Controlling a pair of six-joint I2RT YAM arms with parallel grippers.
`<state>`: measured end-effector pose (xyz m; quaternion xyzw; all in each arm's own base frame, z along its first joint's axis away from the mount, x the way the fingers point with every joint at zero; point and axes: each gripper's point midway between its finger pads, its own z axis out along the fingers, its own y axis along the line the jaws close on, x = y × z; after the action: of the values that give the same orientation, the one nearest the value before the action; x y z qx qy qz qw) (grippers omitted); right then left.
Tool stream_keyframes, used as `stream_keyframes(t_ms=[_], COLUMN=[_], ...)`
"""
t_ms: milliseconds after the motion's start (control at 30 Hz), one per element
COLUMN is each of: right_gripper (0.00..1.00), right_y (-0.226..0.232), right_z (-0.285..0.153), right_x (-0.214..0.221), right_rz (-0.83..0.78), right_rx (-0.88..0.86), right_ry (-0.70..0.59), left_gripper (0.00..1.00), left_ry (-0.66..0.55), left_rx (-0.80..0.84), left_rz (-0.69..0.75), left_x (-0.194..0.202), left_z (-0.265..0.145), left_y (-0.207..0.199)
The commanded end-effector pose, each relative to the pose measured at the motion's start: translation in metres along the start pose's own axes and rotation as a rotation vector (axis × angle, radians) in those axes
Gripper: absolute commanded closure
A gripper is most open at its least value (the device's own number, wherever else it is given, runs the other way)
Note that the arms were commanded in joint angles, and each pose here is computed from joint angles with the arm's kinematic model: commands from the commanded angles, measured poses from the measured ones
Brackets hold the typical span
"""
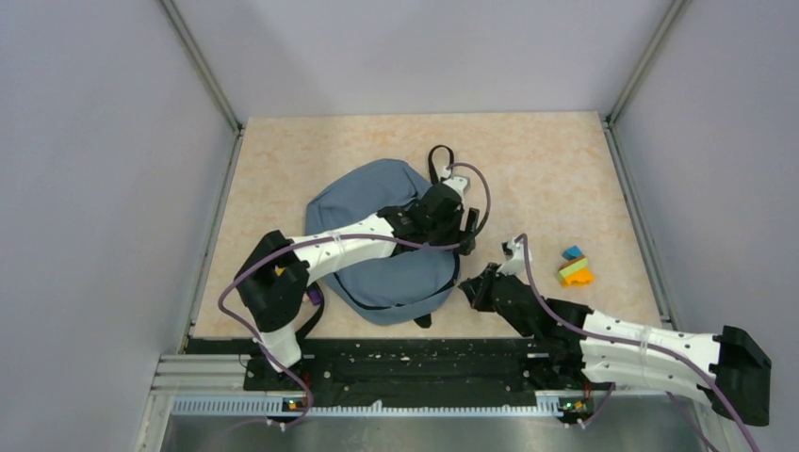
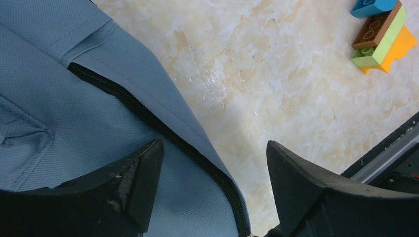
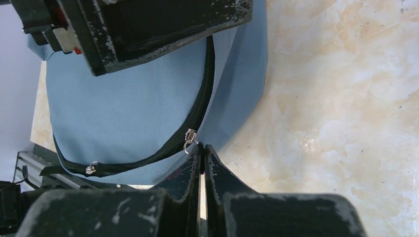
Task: Pack the student bag
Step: Zip the student bag at the center of the board.
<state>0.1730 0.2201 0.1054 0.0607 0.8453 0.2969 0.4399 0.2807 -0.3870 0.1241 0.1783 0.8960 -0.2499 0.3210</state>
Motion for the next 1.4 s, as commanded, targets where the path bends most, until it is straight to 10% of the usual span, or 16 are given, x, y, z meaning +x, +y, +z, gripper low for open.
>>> stream_keyframes(t_ms=[0, 800, 1367], right_gripper=[1.0, 1.0, 1.0], right_y=[0.004, 0.007, 0.011], right_z=[0.0, 0.003, 0.005], right_x=[0.001, 0.007, 0.01], right_rz=[0.003, 0.004, 0.001], right_rx=[-0.029, -0.075, -0.089], right_ry=[-0.017, -0.016, -0.003], left_gripper=[0.17, 0.12, 0.13], left_ry=[0.083, 0.024, 0.223], left_rx=[-0.126, -0.296, -0.236], left_rz=[-0.001, 0.044, 0.06], left_x=[0.017, 0.026, 0.075], left_z=[0.007, -0.059, -0.031], left_y=[0.018, 0.006, -0.006])
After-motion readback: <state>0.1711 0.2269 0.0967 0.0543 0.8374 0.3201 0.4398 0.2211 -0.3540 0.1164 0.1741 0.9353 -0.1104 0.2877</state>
